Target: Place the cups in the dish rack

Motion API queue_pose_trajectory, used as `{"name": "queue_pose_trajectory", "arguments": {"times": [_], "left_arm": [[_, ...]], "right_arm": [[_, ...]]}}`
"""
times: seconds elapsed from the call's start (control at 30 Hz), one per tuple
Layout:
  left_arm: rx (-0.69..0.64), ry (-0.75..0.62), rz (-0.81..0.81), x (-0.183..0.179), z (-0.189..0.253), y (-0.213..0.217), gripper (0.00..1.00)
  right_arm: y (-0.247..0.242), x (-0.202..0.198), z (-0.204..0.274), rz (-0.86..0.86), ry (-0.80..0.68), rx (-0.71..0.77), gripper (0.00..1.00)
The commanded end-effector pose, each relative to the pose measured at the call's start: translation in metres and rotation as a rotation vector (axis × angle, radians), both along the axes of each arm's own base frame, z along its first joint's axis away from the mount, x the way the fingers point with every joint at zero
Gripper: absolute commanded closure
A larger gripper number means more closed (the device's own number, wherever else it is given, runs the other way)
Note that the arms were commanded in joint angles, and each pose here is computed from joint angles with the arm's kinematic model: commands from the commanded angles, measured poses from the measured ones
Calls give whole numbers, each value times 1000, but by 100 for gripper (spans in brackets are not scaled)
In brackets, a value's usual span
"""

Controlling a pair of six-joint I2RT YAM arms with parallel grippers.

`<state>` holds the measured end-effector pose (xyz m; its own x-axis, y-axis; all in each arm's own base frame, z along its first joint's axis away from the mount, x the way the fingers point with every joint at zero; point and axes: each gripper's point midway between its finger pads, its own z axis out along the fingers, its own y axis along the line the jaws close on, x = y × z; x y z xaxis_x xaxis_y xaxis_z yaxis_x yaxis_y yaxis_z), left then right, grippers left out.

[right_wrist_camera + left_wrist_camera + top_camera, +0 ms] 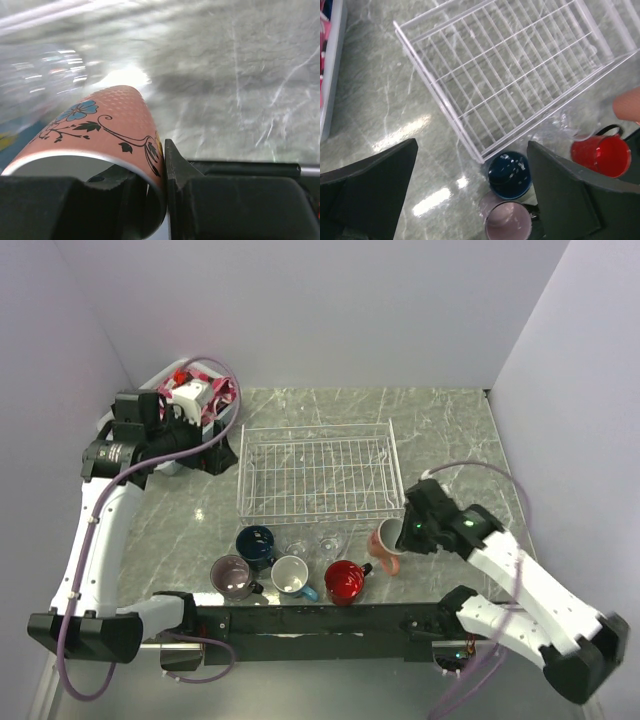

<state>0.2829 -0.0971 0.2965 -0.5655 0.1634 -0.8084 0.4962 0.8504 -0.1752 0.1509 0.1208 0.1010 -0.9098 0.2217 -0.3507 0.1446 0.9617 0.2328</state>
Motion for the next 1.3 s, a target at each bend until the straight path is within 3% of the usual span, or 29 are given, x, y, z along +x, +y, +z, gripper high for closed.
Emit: {"name": "queue_pose_trajectory", "arguments": {"times": [0.0, 0.17, 0.33, 0.37, 0.5, 0.57, 0.6, 0.63, 0.67, 0.7, 0.73, 0.8, 1.07, 1.27], "left_arm": [[-90, -82, -50, 10, 49, -18, 0], [-244, -97, -113, 13, 103, -41, 4], [-446, -42, -280, 21, 145, -75, 4], [-477, -49, -314, 22, 157, -80, 4], [-673, 83, -525, 28, 171, -104, 3], [-766, 179, -660, 21, 181, -108, 4], [-789, 224, -683, 24, 178, -109, 4], [-846, 353, -664, 18, 186, -108, 4], [-805, 202, -747, 18, 182, -108, 4], [-804, 172, -768, 16, 182, -108, 3], [-838, 264, -750, 10, 184, -110, 4], [-839, 309, -747, 17, 181, -113, 4], [-863, 305, -757, 29, 160, -137, 4], [-869, 269, -681, 61, 150, -161, 4]], "right_arm": [[6, -12, 95, 19, -155, 182, 100], [24, -8, 209, 91, -357, 369, 100], [69, 44, 331, 239, -692, 537, 100], [84, 65, 335, 260, -692, 546, 100], [126, 107, 403, 393, -856, 757, 100], [132, 126, 410, 407, -811, 889, 100], [132, 133, 434, 436, -906, 967, 100], [128, 146, 430, 385, -852, 1045, 100], [132, 154, 426, 398, -827, 1089, 100], [133, 157, 436, 429, -873, 1131, 100], [136, 162, 436, 424, -847, 1164, 100], [144, 178, 430, 432, -848, 1184, 100], [170, 220, 399, 412, -746, 1261, 100], [197, 235, 388, 442, -691, 1296, 100]]}}
